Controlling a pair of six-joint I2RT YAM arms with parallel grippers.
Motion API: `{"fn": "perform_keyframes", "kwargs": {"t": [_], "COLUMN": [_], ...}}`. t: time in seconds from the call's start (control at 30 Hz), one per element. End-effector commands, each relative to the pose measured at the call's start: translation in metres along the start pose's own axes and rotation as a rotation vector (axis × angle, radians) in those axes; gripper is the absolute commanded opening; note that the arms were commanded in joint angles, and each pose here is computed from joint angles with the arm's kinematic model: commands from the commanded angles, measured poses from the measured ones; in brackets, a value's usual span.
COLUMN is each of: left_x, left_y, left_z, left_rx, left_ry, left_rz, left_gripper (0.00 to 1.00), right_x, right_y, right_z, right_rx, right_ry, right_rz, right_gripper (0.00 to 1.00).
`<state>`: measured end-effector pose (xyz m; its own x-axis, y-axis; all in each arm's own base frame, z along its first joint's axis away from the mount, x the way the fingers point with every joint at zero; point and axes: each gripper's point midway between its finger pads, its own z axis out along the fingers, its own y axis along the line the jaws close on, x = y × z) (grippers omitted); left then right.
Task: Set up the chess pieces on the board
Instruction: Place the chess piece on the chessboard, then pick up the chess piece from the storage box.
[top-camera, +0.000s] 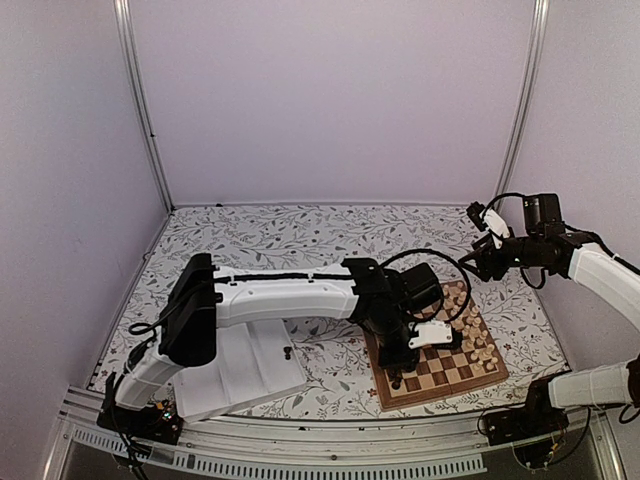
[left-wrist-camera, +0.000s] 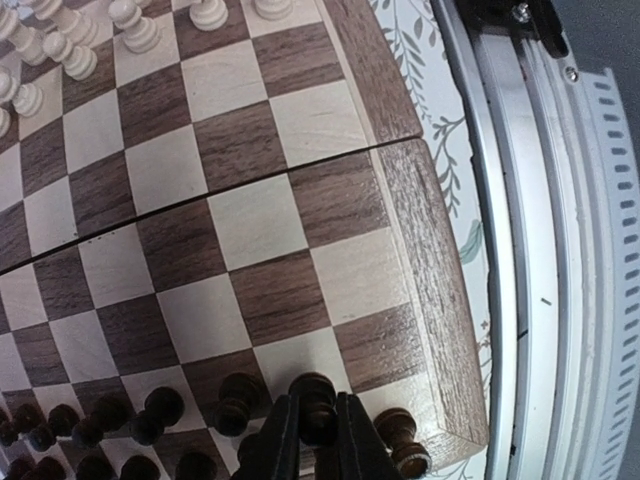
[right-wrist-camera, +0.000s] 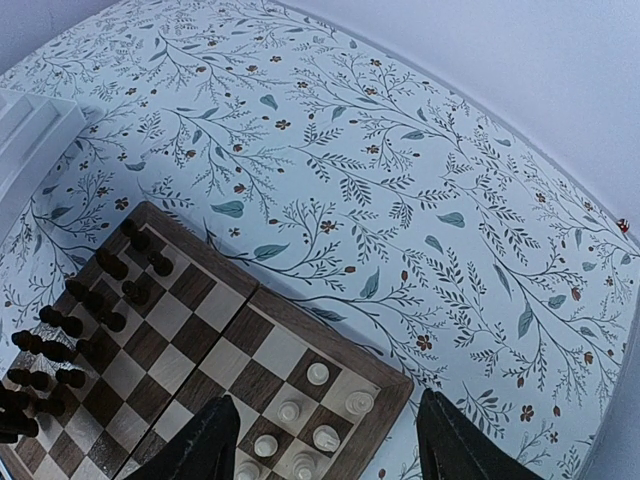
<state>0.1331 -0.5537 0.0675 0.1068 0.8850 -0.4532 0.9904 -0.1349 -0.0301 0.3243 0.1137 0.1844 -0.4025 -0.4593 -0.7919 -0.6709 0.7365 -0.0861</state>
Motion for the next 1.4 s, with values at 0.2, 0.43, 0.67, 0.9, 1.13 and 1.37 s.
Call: {"fn": "perform_keyframes", "kwargs": {"t": [0.2, 0.43, 0.67, 0.9, 1.13, 1.37], "left_x": [-0.004, -0.010, -0.054, -0.040, 0.095, 0.193], "left_y": [-0.004, -0.003, -0.005, 0.022, 0.070, 0.062], "left_z": [0.004, -0.001, -0.059, -0.158, -0.197, -0.178], "left_rx": [-0.009, -0.017, -0.060, -0.299, -0.574, -0.502], "left_ry": [0.007, -0.010, -0.172, -0.273, -0.165, -0.076], "left_rz": [0.027, 0.028, 0.079, -0.045, -0.570, -0.829], "left_gripper": [0.24, 0.27, 0.35, 0.38, 0.37, 0.36], "right_x": [0.003, 0.003, 0.001, -0.001, -0.006, -0.004], "right_y": [0.002, 0.002, 0.004, 0.006, 0.009, 0.018], "right_z": [0.004, 0.004, 0.003, 0.000, -0.007, -0.003], "right_rx": [-0.014, -0.016, -0.024, -0.026, -0.024, -0.085], "right_ry": [-0.002, -0.001, -0.009, -0.020, -0.051, -0.048], "right_rz": [-0.003, -0.003, 0.002, -0.014, -0.047, -0.050], "right_gripper": [0.64, 0.64, 0.64, 0.64, 0.64, 0.62]}}
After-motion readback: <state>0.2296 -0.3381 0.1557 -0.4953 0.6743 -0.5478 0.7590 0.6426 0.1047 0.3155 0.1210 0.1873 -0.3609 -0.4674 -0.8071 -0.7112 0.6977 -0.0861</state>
